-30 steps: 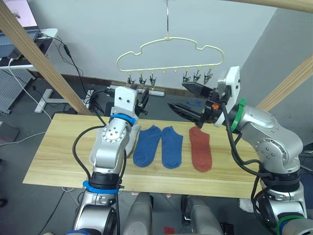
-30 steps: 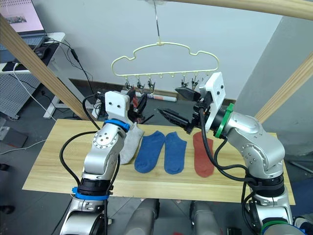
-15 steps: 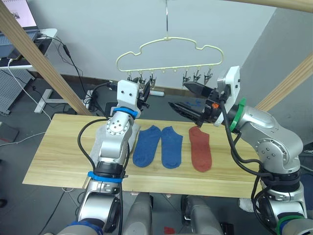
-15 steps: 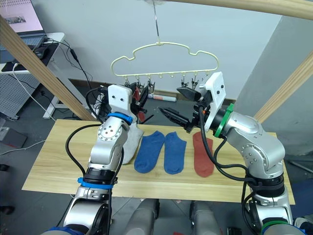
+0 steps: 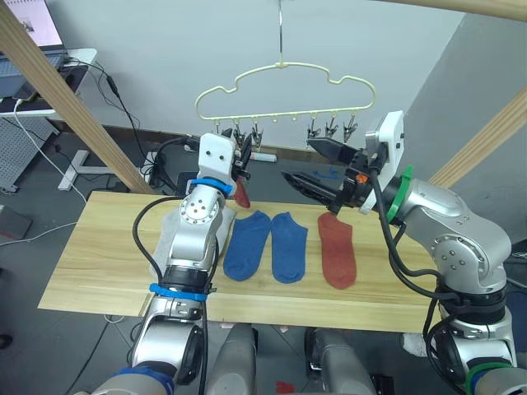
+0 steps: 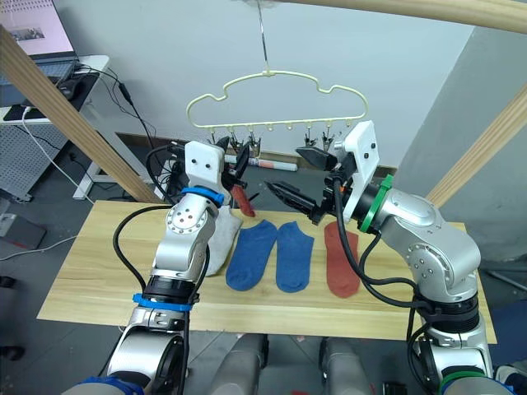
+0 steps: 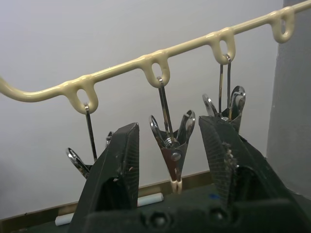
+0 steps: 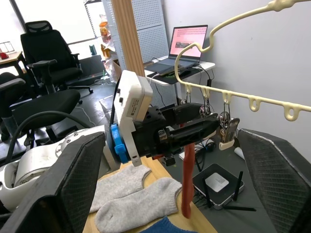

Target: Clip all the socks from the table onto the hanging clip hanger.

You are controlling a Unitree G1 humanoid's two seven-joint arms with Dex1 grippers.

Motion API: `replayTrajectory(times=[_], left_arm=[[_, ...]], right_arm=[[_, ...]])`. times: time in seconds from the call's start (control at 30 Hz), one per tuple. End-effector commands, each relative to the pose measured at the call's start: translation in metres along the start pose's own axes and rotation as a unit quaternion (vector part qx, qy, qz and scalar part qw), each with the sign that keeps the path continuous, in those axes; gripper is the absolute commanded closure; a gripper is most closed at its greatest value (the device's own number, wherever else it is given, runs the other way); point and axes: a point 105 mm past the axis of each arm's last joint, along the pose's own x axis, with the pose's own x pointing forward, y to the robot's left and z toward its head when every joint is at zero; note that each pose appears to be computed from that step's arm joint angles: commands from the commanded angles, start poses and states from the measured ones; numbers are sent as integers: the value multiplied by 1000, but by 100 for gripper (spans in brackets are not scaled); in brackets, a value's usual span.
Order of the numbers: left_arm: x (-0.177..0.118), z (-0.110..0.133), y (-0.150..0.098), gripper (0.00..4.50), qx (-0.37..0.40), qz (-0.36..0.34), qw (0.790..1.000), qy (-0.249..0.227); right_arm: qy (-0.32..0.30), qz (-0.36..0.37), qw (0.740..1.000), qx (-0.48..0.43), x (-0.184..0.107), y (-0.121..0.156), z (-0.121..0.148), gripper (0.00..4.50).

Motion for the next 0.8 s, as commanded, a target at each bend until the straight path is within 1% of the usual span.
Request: replayTrajectory(times=[0.03,0.1,0.17,0.23,0.3,0.37,0.4,0.47,0.57,0.63,0.8], left_arm=[[4,18,3,353,2,-2,999,-38],[4,19,4,406,2,-1,999,-39],[5,19,5,442,3,-1,999,-40],[5,20,7,450,4,0,999,-40],[5,20,9,450,6,0,999,-40],[4,19,11,450,3,-2,999,-34],[3,17,12,450,2,-4,1000,-25],[1,15,14,450,-6,-9,1000,-13],[-5,15,17,450,-33,-21,999,1],[-9,15,18,450,-45,-29,999,8],[-17,13,20,450,-41,-35,998,20]], right_arm=[[-17,10,1000,-8,-3,8,8,0],[-17,10,1000,-5,-3,8,8,0],[-19,9,1000,0,-3,8,8,0],[-19,6,1000,6,-3,8,7,0],[-6,-2,1000,11,-4,8,-2,0],[50,-35,998,8,-7,2,-30,0],[102,-67,993,0,-12,-5,-56,0],[180,-126,975,-11,-25,-17,-98,0],[271,-186,944,-39,-48,-30,-164,0],[300,-215,928,-48,-57,-38,-190,0],[321,-278,904,-56,-63,-65,-225,0]])
